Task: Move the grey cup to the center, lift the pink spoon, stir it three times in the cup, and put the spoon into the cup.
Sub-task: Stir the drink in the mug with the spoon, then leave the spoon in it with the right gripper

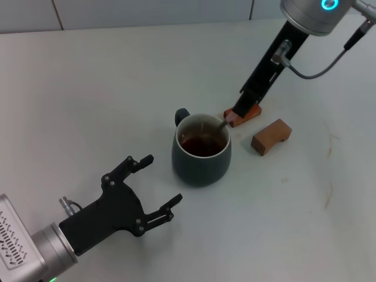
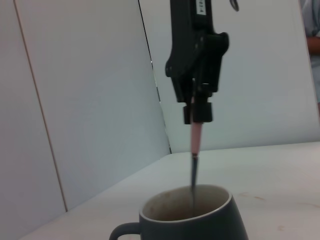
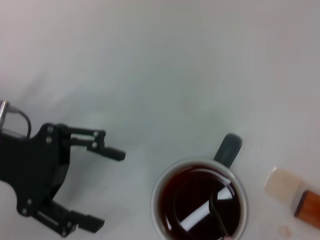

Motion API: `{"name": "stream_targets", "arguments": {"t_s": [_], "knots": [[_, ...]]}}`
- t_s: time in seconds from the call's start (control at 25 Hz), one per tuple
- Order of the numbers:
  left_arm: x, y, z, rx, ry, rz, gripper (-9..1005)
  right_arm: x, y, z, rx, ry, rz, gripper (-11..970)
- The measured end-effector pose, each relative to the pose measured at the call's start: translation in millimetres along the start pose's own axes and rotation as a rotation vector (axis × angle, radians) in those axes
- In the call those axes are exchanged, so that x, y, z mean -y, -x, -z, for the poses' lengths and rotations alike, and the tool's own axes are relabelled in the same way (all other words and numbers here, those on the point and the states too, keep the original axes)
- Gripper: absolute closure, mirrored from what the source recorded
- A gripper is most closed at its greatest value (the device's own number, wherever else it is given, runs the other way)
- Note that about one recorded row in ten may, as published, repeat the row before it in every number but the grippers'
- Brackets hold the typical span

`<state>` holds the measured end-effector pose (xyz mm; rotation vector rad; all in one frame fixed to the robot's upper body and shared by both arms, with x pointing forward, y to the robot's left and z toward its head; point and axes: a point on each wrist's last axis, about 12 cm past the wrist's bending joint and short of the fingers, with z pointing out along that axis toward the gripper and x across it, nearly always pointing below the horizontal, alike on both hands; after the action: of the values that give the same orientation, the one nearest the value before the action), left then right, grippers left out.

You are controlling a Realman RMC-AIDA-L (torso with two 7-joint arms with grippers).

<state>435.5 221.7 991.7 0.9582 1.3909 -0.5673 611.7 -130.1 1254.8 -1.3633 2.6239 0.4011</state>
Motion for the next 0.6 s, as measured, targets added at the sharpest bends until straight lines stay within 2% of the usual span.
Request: {"name": "stream_targets", "arguments": {"t_s": [0.36,0.6], "knots": [[0.2,0,-1,0.003,0.0,0.001,133,-14.8,7,-6,0.018,0.083,0.049,798],[0.3,0,-1,0.003,-0.001,0.001,133,-6.1,12,-9,0.036,0.027,0.032,790]]}}
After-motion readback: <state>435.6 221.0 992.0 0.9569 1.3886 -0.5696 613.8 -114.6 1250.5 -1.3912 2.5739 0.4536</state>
